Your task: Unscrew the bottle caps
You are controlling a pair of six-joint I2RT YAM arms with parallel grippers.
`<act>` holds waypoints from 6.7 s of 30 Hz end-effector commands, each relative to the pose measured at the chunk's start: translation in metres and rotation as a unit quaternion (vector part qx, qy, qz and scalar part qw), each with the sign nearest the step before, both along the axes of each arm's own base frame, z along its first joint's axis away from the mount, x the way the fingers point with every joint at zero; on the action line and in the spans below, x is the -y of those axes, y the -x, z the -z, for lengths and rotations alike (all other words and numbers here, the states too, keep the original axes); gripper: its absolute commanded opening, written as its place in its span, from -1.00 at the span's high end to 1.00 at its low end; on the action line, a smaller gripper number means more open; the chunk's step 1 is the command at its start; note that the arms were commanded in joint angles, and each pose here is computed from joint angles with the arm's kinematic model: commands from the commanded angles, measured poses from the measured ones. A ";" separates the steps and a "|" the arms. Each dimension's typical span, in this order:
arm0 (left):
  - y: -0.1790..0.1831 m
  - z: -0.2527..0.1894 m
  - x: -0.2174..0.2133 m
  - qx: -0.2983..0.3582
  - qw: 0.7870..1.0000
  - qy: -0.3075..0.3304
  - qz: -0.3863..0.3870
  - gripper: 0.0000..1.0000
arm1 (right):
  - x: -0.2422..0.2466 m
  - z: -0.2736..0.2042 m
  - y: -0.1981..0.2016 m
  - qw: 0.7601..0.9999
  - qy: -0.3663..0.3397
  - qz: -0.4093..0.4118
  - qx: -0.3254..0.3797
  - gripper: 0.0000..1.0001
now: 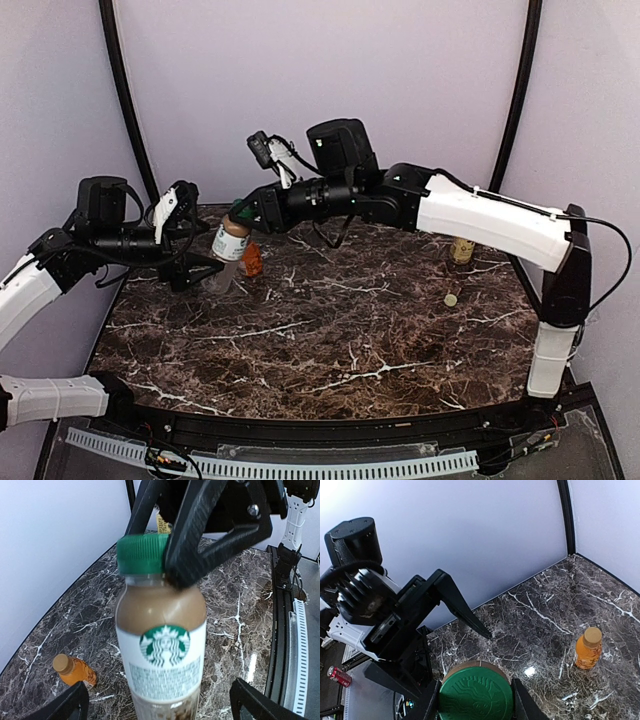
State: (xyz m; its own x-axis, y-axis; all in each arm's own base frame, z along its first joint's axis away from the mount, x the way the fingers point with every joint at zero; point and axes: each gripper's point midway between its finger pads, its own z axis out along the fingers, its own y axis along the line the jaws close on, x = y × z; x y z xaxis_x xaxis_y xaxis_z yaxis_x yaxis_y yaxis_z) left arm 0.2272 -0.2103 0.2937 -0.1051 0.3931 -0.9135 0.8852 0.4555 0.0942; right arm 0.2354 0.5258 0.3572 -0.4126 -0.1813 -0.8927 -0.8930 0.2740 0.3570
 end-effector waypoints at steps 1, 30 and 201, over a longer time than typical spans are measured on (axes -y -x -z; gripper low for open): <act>0.012 -0.005 0.009 -0.031 0.999 0.025 0.028 -0.97 | -0.011 -0.040 0.018 0.998 -0.059 -0.021 0.017 1.00; -0.015 -0.004 -0.013 0.104 0.990 -0.098 -0.008 0.32 | 0.044 -0.054 0.011 0.990 -0.086 -0.016 -0.113 -0.49; 0.076 0.036 0.020 0.038 0.971 -0.122 0.200 0.72 | 0.014 -0.012 0.116 0.895 0.043 -0.244 0.370 1.00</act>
